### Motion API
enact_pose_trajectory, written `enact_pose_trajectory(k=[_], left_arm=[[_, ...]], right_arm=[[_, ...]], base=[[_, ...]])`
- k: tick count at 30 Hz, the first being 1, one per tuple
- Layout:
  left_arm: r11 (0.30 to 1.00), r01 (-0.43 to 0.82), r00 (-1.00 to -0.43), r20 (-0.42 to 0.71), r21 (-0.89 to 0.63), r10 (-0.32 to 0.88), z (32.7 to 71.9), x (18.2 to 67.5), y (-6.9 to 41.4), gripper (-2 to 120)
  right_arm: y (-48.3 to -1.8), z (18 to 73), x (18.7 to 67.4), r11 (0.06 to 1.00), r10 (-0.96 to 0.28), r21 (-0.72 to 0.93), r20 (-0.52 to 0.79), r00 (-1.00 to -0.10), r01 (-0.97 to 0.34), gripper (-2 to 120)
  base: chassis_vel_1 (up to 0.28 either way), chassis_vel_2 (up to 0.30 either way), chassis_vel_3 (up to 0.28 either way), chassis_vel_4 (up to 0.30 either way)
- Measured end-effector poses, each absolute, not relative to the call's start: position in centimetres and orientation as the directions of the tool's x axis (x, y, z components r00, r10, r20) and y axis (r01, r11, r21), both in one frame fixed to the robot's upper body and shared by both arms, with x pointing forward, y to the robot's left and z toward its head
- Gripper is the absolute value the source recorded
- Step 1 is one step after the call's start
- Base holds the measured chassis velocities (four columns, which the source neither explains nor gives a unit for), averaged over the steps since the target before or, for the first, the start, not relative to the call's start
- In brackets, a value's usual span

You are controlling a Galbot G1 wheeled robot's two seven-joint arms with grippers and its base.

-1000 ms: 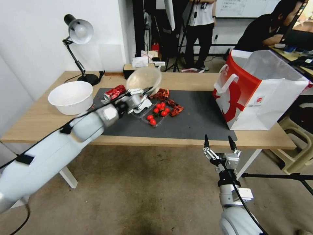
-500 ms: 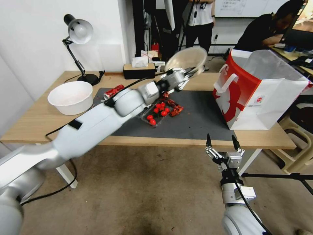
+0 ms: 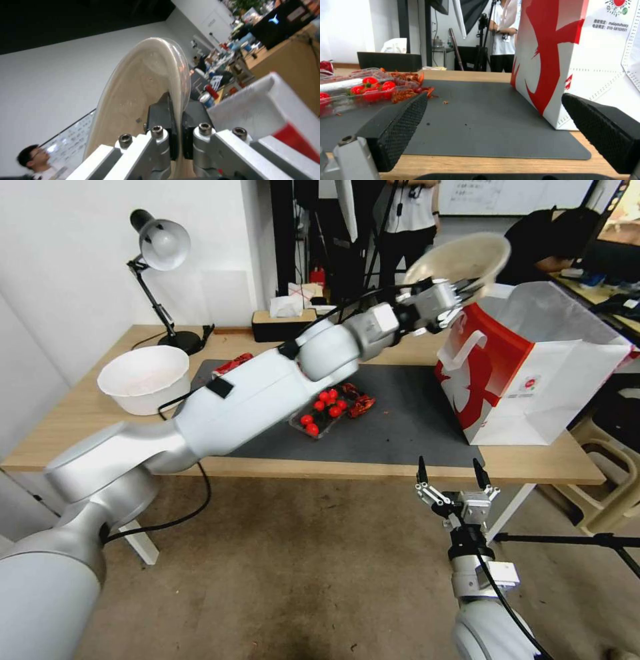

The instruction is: Pick up the trash from the table and place it into the takeout bag.

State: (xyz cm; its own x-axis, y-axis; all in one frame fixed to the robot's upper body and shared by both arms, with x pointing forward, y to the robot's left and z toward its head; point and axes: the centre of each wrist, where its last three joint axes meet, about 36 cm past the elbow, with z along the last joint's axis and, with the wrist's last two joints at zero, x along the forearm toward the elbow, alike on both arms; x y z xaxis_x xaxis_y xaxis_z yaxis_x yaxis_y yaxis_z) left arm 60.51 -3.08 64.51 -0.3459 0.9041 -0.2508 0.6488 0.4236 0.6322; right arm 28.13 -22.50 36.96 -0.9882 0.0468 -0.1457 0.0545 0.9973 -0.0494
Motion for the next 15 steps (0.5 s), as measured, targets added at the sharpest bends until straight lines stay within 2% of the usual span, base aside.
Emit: enact_pose_trajectory(k=[6,15], left_arm=[[0.404,0.685,-0.307,-0.263,0.606,0.915,65.4,60.0,-8.4,1],[0.393,0.718,-0.288,-0.268,0.574,0.919,65.4,59.2,-12.4,1]], right_arm=[[-22.6,36.9,28.2,0.997,0.047,-0.052,-0.146,-0.988,0.055,100],[-22.6,36.7,28.3,0.997,0.05,-0.051,-0.147,-0.988,0.058,100]], base=[[0.0,0.0,0.0,0.0],[0.0,0.0,0.0,0.0]])
